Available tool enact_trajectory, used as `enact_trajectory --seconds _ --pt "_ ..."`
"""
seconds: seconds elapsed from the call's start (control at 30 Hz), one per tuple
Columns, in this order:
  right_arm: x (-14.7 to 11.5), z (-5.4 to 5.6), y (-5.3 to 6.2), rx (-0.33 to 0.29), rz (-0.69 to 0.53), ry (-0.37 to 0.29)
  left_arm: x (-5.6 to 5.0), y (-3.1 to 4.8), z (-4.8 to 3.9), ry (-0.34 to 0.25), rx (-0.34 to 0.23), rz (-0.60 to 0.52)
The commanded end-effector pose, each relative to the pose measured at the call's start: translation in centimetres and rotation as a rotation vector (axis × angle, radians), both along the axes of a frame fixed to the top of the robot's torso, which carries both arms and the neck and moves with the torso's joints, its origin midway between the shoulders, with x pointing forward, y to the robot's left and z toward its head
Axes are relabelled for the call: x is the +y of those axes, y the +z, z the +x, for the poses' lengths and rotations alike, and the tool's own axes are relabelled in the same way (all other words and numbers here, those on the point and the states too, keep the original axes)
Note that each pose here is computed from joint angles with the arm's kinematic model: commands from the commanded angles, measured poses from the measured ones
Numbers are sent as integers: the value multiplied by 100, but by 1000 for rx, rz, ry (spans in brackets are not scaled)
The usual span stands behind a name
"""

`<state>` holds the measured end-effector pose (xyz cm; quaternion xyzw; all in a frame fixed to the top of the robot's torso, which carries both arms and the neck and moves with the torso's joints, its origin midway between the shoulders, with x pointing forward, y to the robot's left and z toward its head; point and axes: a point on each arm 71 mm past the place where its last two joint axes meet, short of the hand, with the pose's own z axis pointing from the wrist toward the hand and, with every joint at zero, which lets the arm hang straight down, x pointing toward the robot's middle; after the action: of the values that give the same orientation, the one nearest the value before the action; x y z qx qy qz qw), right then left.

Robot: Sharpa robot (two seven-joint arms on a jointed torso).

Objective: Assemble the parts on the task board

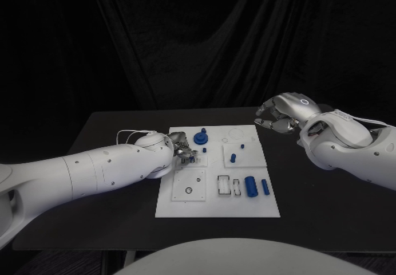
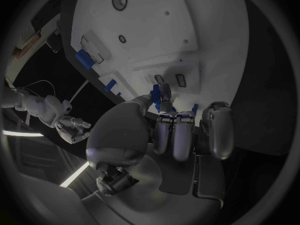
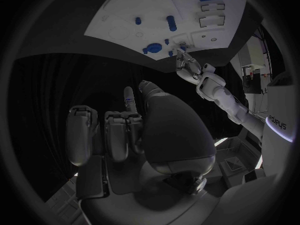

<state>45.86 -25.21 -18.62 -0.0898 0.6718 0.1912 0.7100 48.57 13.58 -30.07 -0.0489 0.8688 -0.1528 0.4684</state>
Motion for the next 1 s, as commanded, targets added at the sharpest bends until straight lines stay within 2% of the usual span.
enact_trajectory --seconds 0.03,0.2,0.33,0.43,0.67,0.8,1.0 --pt "-19 -1 -12 4 -2 -19 9 63 5 14 -92 -67" --pt "-29 -4 -15 5 -3 -21 56 104 -15 19 -144 -110" --pt "-34 -6 -19 6 -3 -22 85 147 -55 6 -226 -145" --pt "-36 -6 -22 7 -3 -23 98 146 -93 0 -273 -160" --pt "-39 -7 -25 8 -3 -24 133 41 -221 27 -355 -211" --pt "-46 -10 -25 8 -3 -26 147 -16 -269 38 -367 -223" --pt "-53 -10 -26 11 0 -29 162 -99 -306 40 -351 -216"
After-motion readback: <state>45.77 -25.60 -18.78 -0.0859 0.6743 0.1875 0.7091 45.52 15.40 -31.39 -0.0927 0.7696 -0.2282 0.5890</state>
